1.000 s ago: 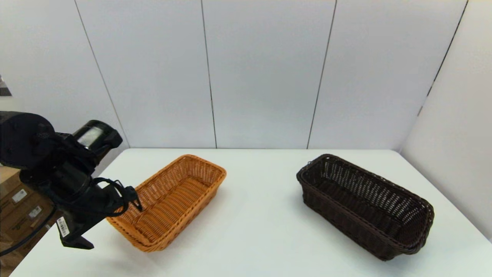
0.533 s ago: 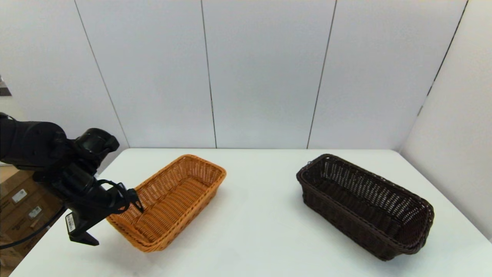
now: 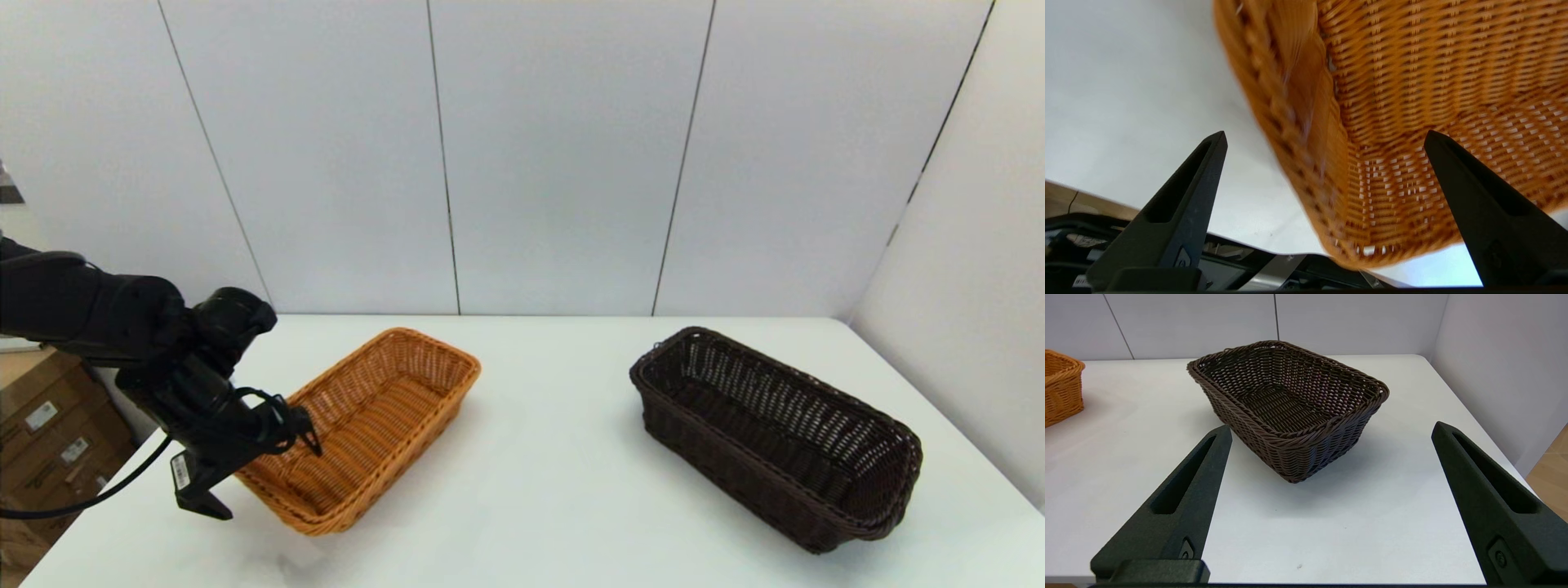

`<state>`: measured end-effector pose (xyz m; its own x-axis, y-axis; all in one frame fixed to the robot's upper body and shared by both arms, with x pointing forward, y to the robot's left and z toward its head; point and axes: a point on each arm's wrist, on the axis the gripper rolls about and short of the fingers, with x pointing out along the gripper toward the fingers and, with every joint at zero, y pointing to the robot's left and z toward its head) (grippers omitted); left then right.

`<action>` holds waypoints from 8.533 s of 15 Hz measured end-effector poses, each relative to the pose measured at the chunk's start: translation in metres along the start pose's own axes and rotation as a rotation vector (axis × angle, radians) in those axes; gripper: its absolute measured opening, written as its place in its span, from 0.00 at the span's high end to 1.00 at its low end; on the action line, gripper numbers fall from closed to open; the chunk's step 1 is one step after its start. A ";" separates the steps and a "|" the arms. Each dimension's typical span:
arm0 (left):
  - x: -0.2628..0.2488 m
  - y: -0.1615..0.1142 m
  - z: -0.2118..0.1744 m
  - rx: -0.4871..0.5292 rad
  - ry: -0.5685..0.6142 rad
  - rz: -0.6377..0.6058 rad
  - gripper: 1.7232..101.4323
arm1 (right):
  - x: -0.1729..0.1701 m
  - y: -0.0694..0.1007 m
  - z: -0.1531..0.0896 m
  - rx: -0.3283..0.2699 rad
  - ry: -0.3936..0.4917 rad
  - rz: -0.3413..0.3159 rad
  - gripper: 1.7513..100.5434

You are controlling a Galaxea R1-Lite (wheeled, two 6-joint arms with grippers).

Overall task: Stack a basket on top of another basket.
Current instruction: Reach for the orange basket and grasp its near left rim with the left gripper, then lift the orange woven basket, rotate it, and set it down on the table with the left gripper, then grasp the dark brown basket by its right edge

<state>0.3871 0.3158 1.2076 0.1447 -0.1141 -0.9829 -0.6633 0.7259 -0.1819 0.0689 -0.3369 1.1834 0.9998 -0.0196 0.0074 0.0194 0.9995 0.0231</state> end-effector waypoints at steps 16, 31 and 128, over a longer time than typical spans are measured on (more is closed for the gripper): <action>0.022 -0.008 0.002 0.008 0.058 -0.035 0.55 | 0.000 0.000 0.000 0.000 0.000 0.000 0.04; -0.041 0.009 0.021 -0.023 0.022 -0.321 0.88 | 0.000 0.000 0.000 0.000 0.000 0.000 0.04; -0.032 0.229 -0.224 0.624 -1.387 -0.484 0.04 | 0.000 0.000 0.000 0.000 0.000 0.000 0.04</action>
<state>0.0659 0.3342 1.1909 0.9998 0.0191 0.0113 -0.0183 0.9972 -0.0728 0.0689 -0.3369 1.1834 0.9998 -0.0200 0.0074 0.0198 0.9995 0.0227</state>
